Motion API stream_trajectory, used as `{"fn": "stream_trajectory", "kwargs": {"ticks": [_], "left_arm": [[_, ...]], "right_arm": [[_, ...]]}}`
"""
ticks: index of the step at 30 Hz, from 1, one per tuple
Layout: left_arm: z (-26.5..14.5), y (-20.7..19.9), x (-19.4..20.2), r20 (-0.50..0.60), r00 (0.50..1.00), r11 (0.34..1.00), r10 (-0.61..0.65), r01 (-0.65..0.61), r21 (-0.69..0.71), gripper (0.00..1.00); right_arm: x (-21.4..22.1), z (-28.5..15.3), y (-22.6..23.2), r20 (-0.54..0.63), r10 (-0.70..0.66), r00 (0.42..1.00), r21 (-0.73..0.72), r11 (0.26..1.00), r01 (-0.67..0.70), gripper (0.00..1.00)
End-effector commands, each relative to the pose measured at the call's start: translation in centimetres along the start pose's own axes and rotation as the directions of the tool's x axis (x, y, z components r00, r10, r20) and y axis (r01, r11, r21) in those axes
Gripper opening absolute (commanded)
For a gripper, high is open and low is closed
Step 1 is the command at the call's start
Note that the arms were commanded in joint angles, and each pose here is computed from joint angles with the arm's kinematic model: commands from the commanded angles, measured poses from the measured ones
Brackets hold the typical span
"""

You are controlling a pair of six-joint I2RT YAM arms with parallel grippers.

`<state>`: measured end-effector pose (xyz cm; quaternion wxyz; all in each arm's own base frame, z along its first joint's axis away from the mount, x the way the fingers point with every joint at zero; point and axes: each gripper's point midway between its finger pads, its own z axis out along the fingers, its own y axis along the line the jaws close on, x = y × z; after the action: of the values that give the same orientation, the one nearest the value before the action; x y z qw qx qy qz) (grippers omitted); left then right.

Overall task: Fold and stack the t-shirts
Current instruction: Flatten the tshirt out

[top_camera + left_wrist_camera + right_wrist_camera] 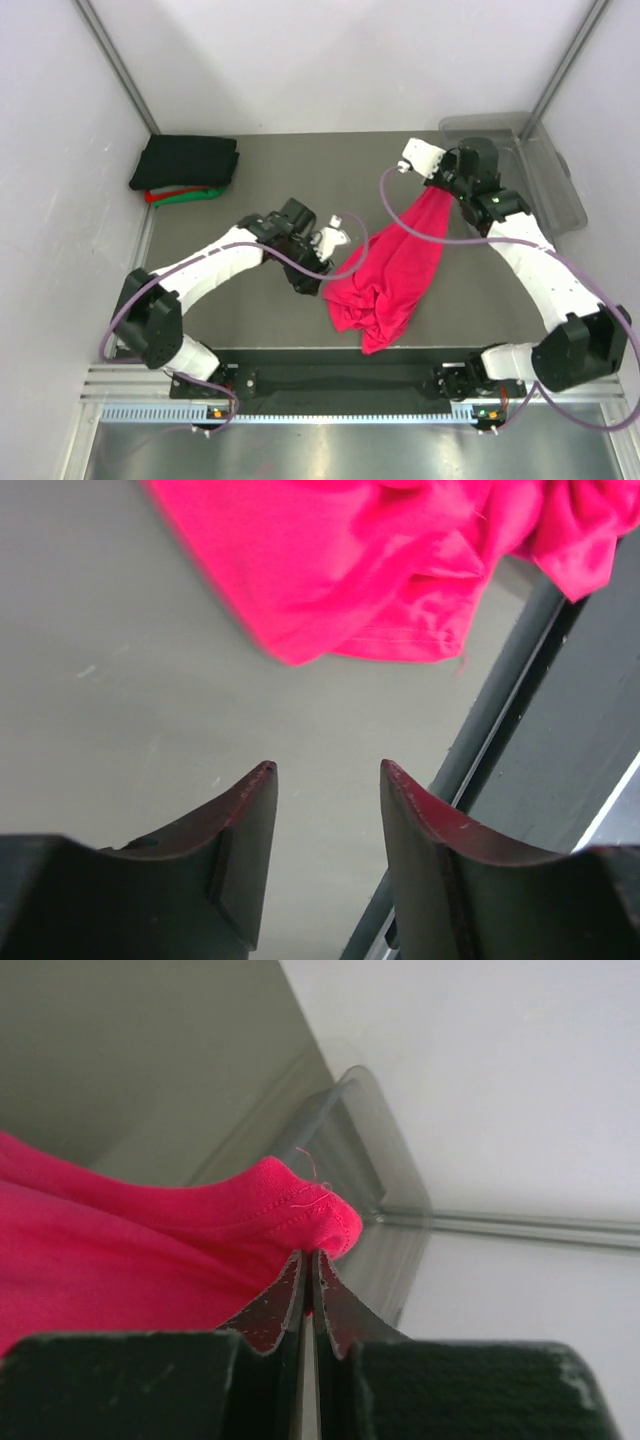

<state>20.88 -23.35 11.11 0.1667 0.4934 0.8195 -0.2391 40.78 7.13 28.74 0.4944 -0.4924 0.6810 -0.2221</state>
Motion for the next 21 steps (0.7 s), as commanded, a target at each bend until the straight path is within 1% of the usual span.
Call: {"fn": "stream_trajectory", "kwargs": {"ticks": [1,3,4,5,7,9,10,11,15,21], "left_arm": [[2.6,-1.8,1.8,-0.14,0.982,0.992,0.124,-0.12,0.033,0.5],[4.0,-3.0,2.5,-0.19,0.966,0.984,0.177,-0.17,0.05,0.49],[4.6,-2.9,2.9,-0.22,0.957,0.982,0.188,-0.184,0.039,0.49],[5.1,-3.7,2.9,-0.23,0.95,0.977,0.211,-0.205,0.052,0.48],[5.7,-4.2,3.1,-0.256,0.942,0.977,0.215,-0.205,0.066,0.45],[6.3,-4.8,3.0,-0.269,0.936,0.974,0.228,-0.216,0.072,0.48],[6.5,-4.8,3.1,-0.278,0.932,0.973,0.232,-0.222,0.069,0.52],[6.6,-5.1,3.1,-0.286,0.928,0.971,0.239,-0.226,0.077,0.54],[7.4,-6.4,2.6,-0.292,0.917,0.962,0.271,-0.251,0.103,0.55],[8.4,-7.9,2.0,-0.335,0.886,0.947,0.32,-0.296,0.122,0.5]], "right_arm": [[0.2,1.5,-1.9,-0.015,0.082,0.997,0.062,0.995,-0.081,0.0],[0.8,2.2,-1.4,-0.024,0.099,0.995,0.036,0.994,-0.099,0.0],[0.9,2.4,-1.2,-0.021,0.111,0.994,0.032,0.993,-0.11,0.0],[1.0,2.5,-1.2,-0.022,0.115,0.993,0.033,0.993,-0.115,0.0],[1.2,2.7,-0.9,-0.023,0.122,0.992,0.028,0.992,-0.121,0.0],[1.4,2.9,-0.8,-0.024,0.125,0.992,0.024,0.992,-0.124,0.0],[1.5,3.0,-0.6,-0.028,0.128,0.991,0.019,0.992,-0.128,0.0],[1.7,3.0,-0.5,-0.03,0.131,0.991,0.016,0.991,-0.13,0.0],[2.4,3.3,0.1,-0.039,0.137,0.99,0.006,0.991,-0.137,0.0],[3.6,3.6,0.2,-0.052,0.147,0.988,0.004,0.989,-0.147,0.0]]}}
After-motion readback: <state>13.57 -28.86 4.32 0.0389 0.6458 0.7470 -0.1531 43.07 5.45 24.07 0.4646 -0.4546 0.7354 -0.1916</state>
